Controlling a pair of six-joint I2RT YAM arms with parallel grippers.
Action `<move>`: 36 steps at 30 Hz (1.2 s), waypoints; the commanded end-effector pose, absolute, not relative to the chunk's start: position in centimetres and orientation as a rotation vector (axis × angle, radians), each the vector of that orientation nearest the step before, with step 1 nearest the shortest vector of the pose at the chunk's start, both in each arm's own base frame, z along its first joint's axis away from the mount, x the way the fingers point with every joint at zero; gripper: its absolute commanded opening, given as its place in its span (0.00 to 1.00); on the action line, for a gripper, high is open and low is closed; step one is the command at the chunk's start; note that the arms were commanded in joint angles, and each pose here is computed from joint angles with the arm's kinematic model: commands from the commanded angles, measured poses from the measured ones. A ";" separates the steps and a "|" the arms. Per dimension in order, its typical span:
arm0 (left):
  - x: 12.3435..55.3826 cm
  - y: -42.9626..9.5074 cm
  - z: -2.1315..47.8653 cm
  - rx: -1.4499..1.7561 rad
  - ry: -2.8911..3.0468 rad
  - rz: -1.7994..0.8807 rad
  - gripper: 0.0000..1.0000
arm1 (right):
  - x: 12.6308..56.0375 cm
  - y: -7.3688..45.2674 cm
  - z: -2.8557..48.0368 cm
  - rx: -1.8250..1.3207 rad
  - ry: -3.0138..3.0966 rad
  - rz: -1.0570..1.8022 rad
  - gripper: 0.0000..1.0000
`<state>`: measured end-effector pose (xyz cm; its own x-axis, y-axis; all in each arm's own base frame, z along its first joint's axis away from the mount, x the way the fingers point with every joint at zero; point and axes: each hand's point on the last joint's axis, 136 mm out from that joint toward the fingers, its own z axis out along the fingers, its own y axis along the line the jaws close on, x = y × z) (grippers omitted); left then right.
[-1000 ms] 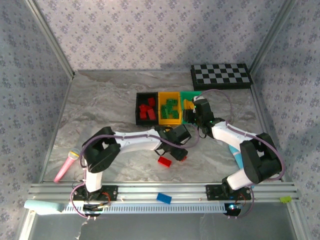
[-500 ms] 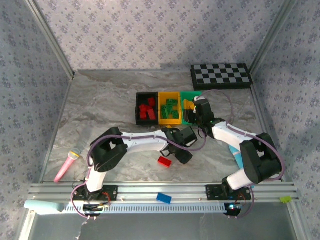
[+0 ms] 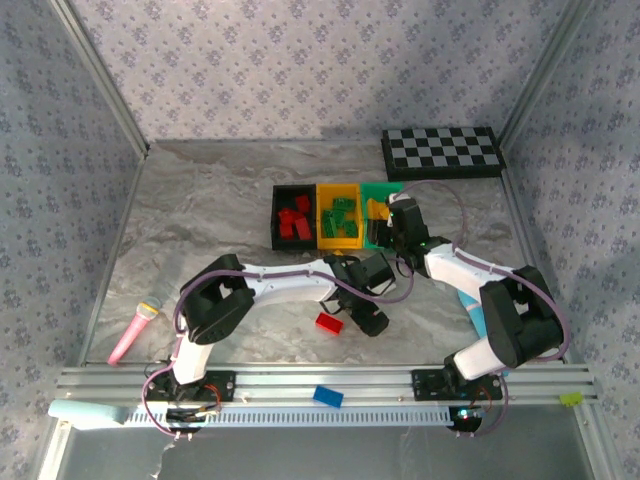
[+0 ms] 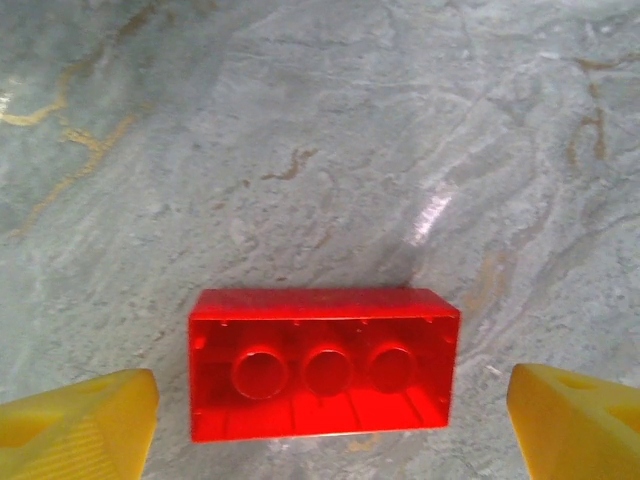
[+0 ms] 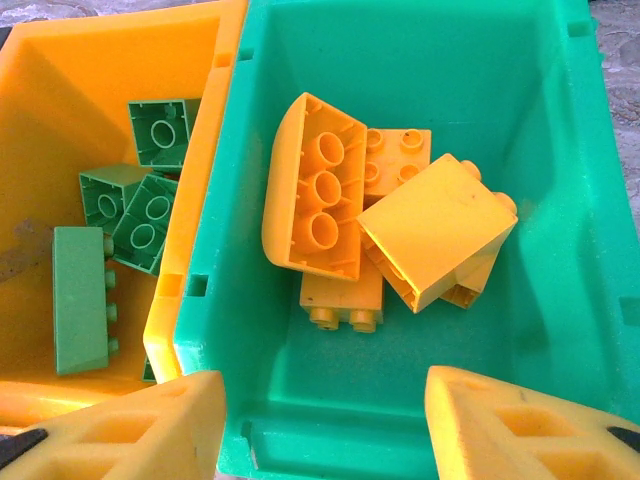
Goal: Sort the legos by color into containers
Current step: Pick up the lego from the middle-left of the table.
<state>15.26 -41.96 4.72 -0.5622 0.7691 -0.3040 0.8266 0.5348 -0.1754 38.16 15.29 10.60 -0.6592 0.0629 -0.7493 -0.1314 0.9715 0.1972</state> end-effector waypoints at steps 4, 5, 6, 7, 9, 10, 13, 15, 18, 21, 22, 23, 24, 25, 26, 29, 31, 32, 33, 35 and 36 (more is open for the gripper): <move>14.3 -42.6 5.2 1.456 2.564 -0.448 0.91 | 38.3 15.1 11.3 -0.016 2.251 0.311 0.57; 14.6 -42.6 5.0 1.457 2.560 -0.427 0.91 | 38.3 15.2 11.4 -0.016 2.249 0.312 0.57; 14.8 -42.5 5.0 1.455 2.559 -0.410 0.91 | 38.3 15.1 11.3 -0.016 2.250 0.311 0.57; 14.9 -42.5 4.9 1.453 2.558 -0.394 0.90 | 38.3 15.1 11.4 -0.015 2.250 0.309 0.57; 15.2 -42.5 4.6 1.449 2.559 -0.369 0.90 | 38.2 15.2 11.3 -0.016 2.252 0.309 0.57; 15.5 -42.2 4.3 1.449 2.570 -0.321 0.89 | 38.3 15.2 11.3 -0.016 2.252 0.309 0.57; 15.9 -41.7 3.5 1.462 2.584 -0.219 0.87 | 38.3 15.1 11.3 -0.016 2.253 0.309 0.57; 15.8 -41.9 3.4 1.473 2.576 -0.212 0.87 | 38.3 15.2 11.2 -0.017 2.254 0.310 0.57; 15.8 -41.9 3.1 1.469 2.580 -0.202 0.87 | 38.3 15.1 11.2 -0.015 2.255 0.305 0.57; 15.9 -41.6 2.6 1.472 2.587 -0.172 0.86 | 38.3 15.1 11.2 -0.014 2.255 0.306 0.57; 15.8 -41.5 2.4 1.476 2.592 -0.164 0.85 | 38.3 15.1 11.1 -0.014 2.258 0.306 0.57; 15.8 -41.4 2.2 1.479 2.598 -0.160 0.84 | 38.3 15.1 11.1 -0.016 2.259 0.307 0.57; 15.8 -41.4 2.1 1.482 2.602 -0.159 0.82 | 38.3 15.1 11.1 -0.013 2.258 0.308 0.57; 15.7 -41.4 1.9 1.486 2.608 -0.156 0.80 | 38.3 15.1 11.1 -0.016 2.259 0.307 0.57; 15.7 -41.4 1.8 1.488 2.612 -0.155 0.78 | 38.4 15.1 11.1 -0.015 2.257 0.306 0.57; 15.5 -41.6 1.7 1.503 2.609 -0.173 0.71 | 38.4 15.2 10.8 -0.016 2.270 0.301 0.57; 15.5 -41.6 1.7 1.509 2.608 -0.172 0.67 | 38.5 15.2 10.8 -0.017 2.271 0.302 0.57; 15.5 -41.6 1.7 1.510 2.605 -0.171 0.64 | 38.5 15.2 10.8 -0.016 2.270 0.302 0.57; 15.5 -41.5 1.8 1.508 2.602 -0.167 0.60 | 38.4 15.2 10.8 -0.016 2.271 0.301 0.57; 15.7 -41.7 2.2 1.498 2.591 -0.178 0.50 | 38.4 15.2 10.8 -0.016 2.270 0.302 0.57; 15.7 -41.8 2.4 1.491 2.584 -0.186 0.47 | 38.4 15.2 10.8 -0.017 2.270 0.302 0.57</move>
<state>16.23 -41.92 2.50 -0.5012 0.8395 -0.2099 0.8612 0.5075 -0.0264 38.22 15.08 10.57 -0.6610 0.0765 -0.7465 -0.1192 0.9715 0.2051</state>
